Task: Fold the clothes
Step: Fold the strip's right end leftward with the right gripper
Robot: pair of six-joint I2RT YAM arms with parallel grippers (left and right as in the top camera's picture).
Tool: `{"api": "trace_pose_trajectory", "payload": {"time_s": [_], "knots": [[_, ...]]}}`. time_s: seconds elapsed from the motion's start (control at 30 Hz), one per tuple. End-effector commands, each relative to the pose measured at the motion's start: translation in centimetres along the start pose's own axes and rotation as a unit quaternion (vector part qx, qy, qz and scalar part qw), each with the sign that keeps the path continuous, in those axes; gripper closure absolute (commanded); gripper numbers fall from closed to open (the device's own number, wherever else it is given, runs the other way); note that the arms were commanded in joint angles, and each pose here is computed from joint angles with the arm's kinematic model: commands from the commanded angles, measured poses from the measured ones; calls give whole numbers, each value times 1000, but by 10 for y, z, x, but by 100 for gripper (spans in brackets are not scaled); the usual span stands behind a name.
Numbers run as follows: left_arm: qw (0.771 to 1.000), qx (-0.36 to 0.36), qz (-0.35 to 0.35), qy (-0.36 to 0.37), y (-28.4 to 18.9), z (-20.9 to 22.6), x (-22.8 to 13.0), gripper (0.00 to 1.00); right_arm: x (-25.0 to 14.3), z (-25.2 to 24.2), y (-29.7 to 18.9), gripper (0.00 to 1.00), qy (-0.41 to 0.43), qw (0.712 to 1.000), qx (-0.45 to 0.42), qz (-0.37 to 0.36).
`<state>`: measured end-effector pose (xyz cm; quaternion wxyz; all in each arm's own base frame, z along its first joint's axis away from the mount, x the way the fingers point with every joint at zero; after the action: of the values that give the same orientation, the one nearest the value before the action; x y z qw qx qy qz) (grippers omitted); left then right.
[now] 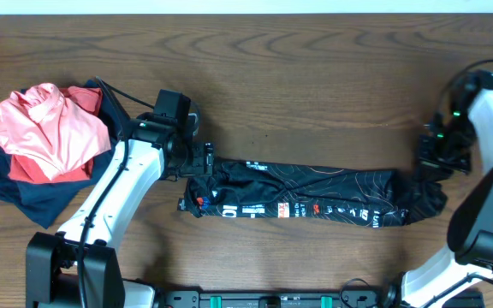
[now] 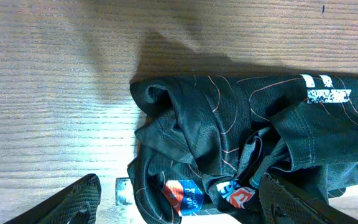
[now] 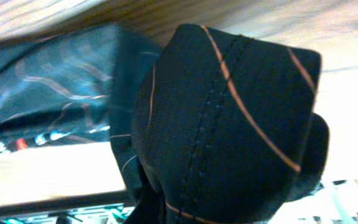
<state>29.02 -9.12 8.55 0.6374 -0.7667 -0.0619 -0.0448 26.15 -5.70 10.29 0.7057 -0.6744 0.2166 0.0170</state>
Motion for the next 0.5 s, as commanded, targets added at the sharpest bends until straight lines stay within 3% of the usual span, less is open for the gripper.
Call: {"api": "trace_pose_trajectory", "payload": {"time_s": [0.0,0.3,0.47], "knots": [[1000,1,7,-2,2,2,-4,18,-4,35,-5,99,-10,1000,1,-9],[1000,2,9,-3,2,3,-4,18,-19,110,4,93,-52,998,-30,-28],[1000,2,9,-2,2,3,-5,18,-34,166,10,55,-127,991,24,-31]]}}
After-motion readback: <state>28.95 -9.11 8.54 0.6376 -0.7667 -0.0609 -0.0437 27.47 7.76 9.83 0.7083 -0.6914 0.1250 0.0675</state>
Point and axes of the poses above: each gripper's point midway between its finger pads, its own y axis out along the fingers, its own z axis along the line the jaws close on, x = y × z, the point moved 1 cm from there along -y, back along the fingers, and after that the axes turned 1 degree about -y, right-handed, at the moved point
